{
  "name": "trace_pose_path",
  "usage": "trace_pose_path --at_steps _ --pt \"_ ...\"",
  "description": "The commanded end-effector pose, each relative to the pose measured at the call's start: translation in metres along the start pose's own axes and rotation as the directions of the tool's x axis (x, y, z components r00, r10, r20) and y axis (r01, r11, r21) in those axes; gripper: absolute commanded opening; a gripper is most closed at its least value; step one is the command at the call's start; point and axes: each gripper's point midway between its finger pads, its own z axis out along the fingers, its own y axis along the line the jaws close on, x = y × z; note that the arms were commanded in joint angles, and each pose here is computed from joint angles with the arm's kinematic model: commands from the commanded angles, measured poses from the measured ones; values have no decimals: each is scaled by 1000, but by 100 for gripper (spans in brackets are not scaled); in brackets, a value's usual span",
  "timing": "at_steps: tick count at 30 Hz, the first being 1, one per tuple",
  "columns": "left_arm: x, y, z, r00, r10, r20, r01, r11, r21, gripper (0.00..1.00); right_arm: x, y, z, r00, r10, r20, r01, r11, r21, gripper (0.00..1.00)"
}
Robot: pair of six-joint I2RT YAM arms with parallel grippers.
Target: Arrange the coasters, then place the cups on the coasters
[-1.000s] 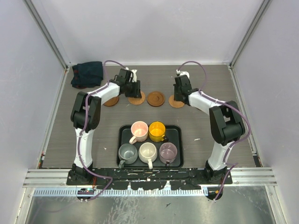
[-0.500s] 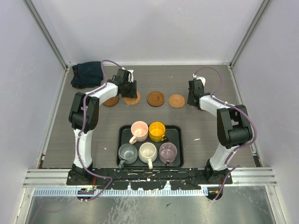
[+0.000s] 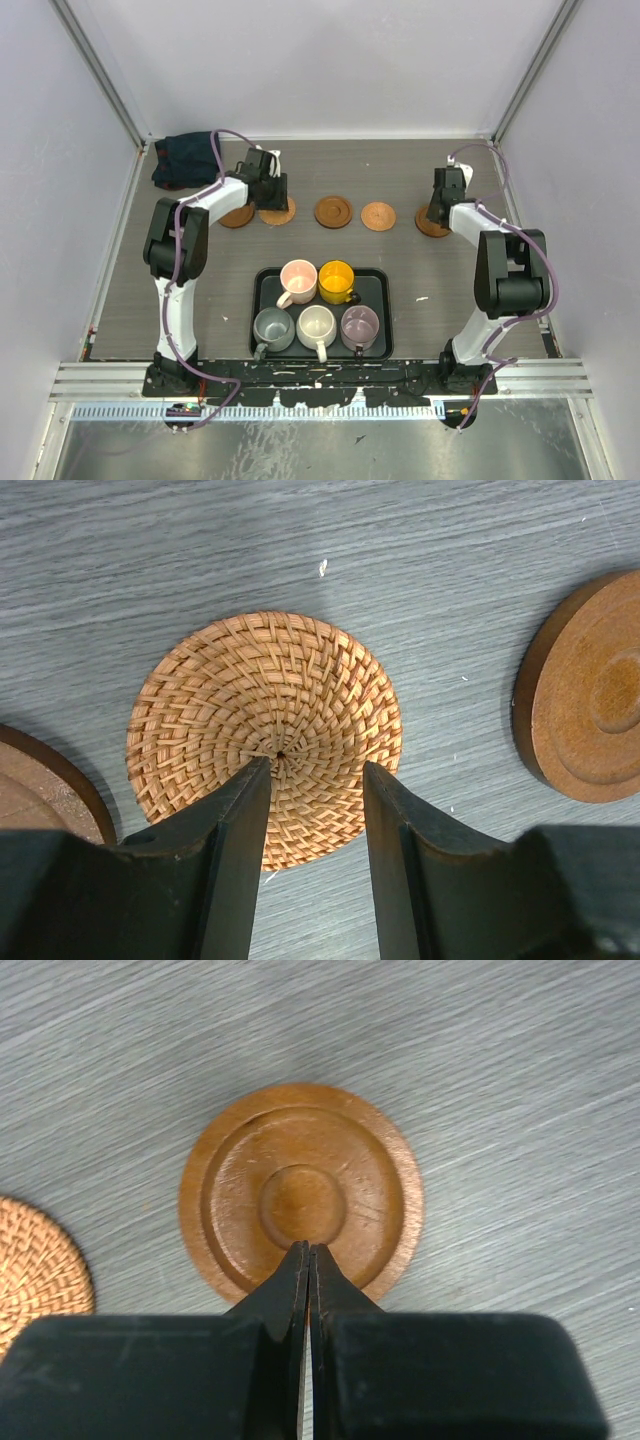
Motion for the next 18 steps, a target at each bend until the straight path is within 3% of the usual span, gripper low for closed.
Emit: trace_pose_path --at_steps 1,10,18 --pt "14 8 -11 999 -2 -50 1 1000 -27 44 -16 -8 -2 999 39 38 -39 999 3 3" --pt "8 4 -20 1000 -2 -31 1 1000 -16 44 -9 -1 18 999 35 -12 -36 999 -30 3" --pt "-15 -7 -26 999 -2 35 1 1000 26 58 3 13 34 998 20 -65 -25 996 -89 2"
